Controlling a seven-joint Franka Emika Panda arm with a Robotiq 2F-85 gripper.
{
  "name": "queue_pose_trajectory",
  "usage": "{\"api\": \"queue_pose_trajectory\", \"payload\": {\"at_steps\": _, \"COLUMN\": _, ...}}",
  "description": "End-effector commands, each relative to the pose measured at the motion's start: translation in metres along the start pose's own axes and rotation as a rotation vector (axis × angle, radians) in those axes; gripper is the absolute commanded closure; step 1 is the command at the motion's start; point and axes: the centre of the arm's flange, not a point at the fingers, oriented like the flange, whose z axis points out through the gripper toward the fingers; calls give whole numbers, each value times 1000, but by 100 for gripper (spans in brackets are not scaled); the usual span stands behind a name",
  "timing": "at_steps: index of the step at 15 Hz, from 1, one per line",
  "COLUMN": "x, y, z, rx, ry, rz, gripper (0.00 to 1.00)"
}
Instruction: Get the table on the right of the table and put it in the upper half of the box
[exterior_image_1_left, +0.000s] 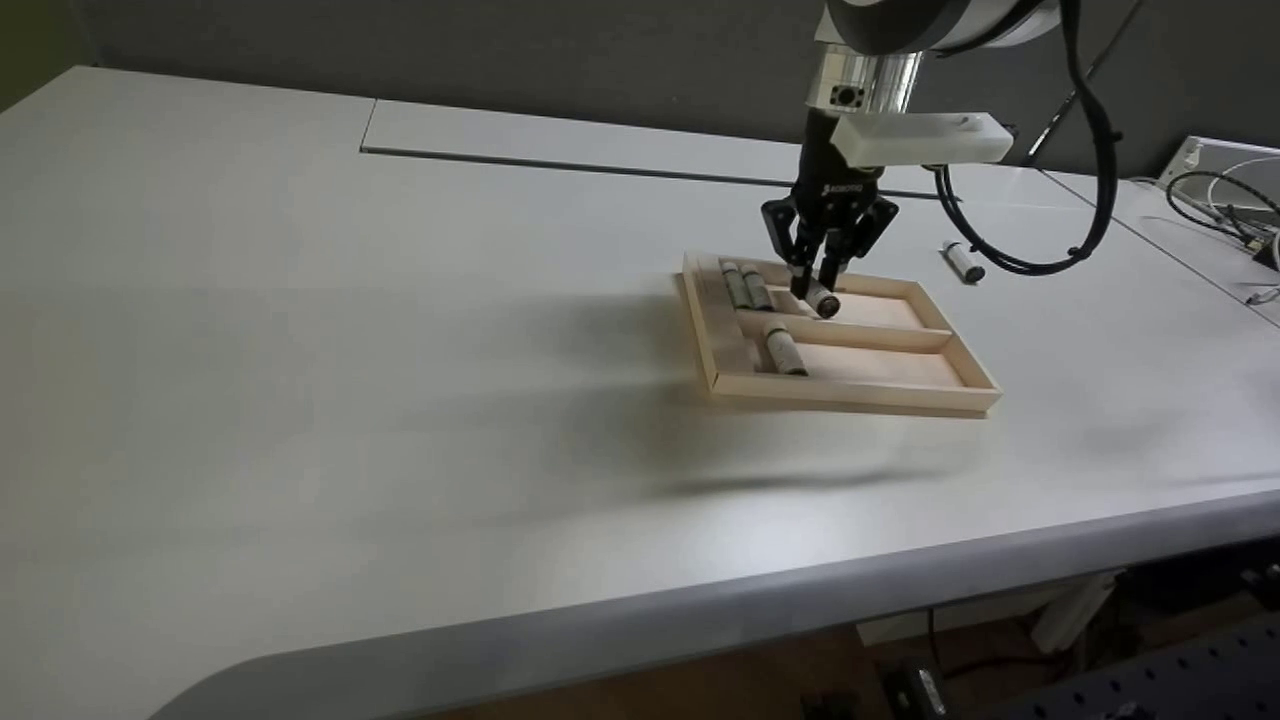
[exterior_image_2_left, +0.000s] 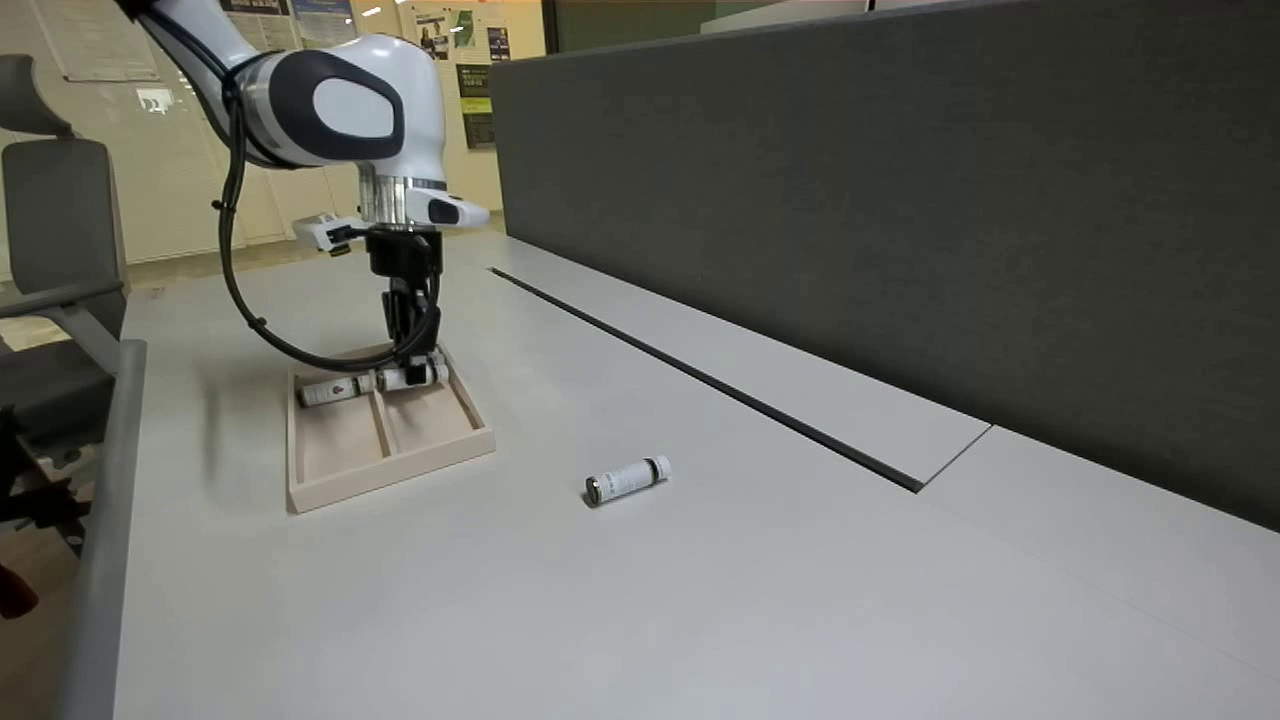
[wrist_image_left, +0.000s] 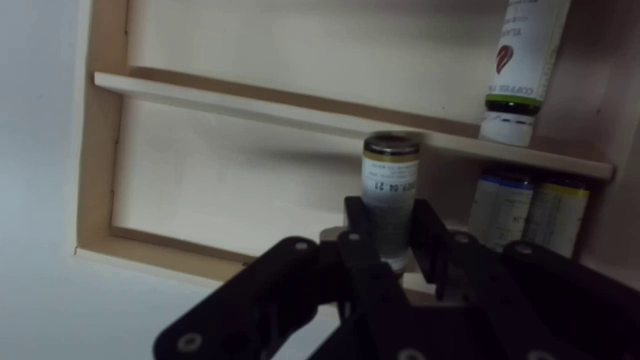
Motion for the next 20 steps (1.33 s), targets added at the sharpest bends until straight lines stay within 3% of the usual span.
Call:
{"api": "queue_pose_trajectory", "payload": {"at_steps": 1, "x": 0, "y": -11, "z": 2, "rx": 7, "ry": 35, "rz": 15, "gripper": 93}}
{"api": "queue_pose_trajectory", "payload": {"at_steps": 11, "x": 6, "y": -32, "z": 3, "rx": 25, "ry": 133, "rz": 4, "gripper": 93}}
{"api": "queue_pose_trajectory", "payload": {"at_steps": 12, "x": 6, "y": -32, "z": 2, "rx": 26, "ry": 130, "rz": 4, "gripper": 48}}
{"api": "queue_pose_trajectory", "payload": {"at_steps": 13, "x": 5, "y": -32, "z": 0, "rx": 24, "ry": 133, "rz": 1, "gripper": 47}}
{"api": "queue_pose_trajectory", "payload": {"at_steps": 18, "x": 3, "y": -25, "z": -21, "rx": 22, "ry": 159, "rz": -2, "gripper": 15}}
{"api": "queue_pose_trajectory", "payload": {"at_steps": 19, "x": 2, "y": -21, "z": -25, "rx": 25, "ry": 165, "rz": 3, "gripper": 39}}
{"api": "queue_pose_trajectory", "payload": {"at_steps": 20, "x": 2, "y": -19, "z": -30, "rx": 29, "ry": 171, "rz": 6, "gripper": 53}}
